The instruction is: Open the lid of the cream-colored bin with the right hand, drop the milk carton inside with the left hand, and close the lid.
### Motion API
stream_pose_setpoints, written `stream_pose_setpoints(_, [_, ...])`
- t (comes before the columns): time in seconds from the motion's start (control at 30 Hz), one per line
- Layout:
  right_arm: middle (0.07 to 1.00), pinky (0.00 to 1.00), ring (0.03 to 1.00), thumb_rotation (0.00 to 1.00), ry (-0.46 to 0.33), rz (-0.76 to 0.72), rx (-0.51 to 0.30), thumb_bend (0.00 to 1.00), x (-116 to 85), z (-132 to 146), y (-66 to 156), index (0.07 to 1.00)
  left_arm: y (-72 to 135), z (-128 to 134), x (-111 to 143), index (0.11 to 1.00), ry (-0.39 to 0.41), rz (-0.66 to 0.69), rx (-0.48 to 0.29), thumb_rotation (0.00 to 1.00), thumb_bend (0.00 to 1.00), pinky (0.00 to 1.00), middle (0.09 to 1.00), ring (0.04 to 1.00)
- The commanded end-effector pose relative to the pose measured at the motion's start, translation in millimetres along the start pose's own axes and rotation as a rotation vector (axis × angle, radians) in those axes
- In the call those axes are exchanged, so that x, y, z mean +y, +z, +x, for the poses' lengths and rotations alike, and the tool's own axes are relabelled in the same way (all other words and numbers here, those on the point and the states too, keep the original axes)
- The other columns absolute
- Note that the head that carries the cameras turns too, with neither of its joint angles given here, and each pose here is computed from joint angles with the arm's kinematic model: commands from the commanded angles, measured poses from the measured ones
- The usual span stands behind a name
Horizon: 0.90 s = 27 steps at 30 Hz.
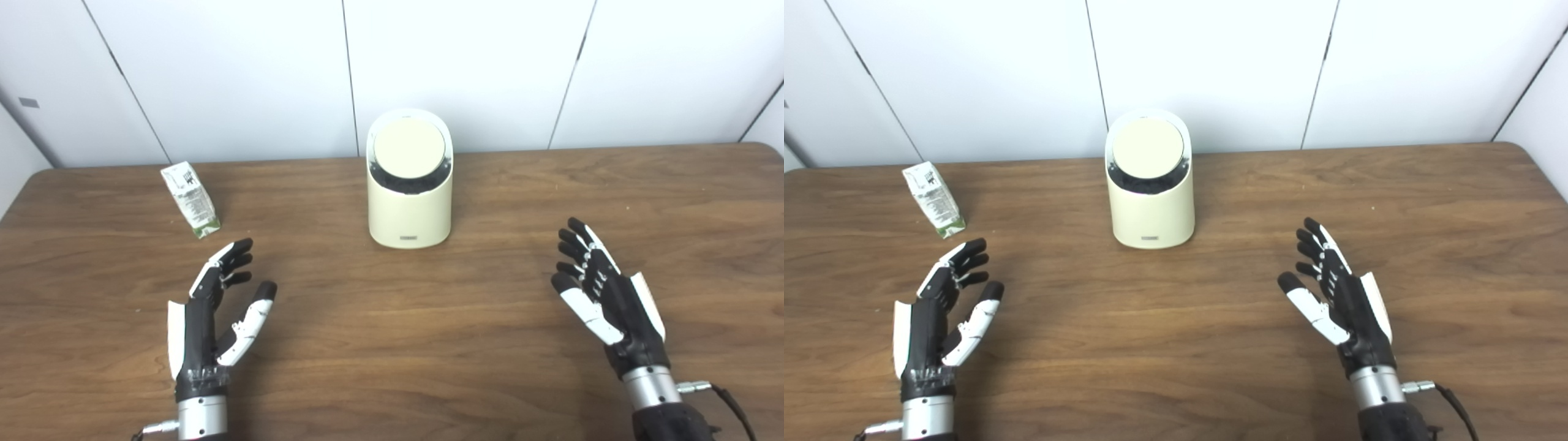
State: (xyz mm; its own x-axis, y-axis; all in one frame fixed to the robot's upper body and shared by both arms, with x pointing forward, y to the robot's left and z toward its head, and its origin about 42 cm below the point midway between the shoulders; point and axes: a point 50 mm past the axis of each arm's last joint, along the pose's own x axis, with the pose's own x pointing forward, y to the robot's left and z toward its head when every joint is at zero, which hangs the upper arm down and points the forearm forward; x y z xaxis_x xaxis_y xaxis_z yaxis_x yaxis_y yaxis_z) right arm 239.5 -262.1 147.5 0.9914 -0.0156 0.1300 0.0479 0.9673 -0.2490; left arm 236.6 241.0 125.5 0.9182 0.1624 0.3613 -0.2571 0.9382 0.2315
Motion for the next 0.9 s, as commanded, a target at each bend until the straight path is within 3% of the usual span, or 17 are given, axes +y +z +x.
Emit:
stream_pose_setpoints(0.0, [0.902, 0.82, 0.894, 0.68, -0.013, -0.003, -0.091, 0.64, -5, 5, 15, 0.933, -3, -4, 3, 0.806, 0.006, 0.021, 0.012, 0.58, 0.69, 0.71, 0.808, 0.777])
stream_pose_setpoints(0.6, [0.906, 0.82, 0.896, 0.68, -0.011, -0.005, -0.104, 0.64, -3, 7, 18, 0.937, -2, -6, 4, 0.826, 0.005, -0.001, 0.030, 0.56, 0.68, 0.74, 0.810, 0.788])
stream_pose_setpoints(0.87, [0.884, 0.76, 0.864, 0.69, -0.011, -0.044, -0.148, 0.71, 3, 33, 32, 0.922, -1, -18, -1, 0.859, -0.045, -0.030, 0.069, 0.57, 0.66, 0.74, 0.827, 0.799])
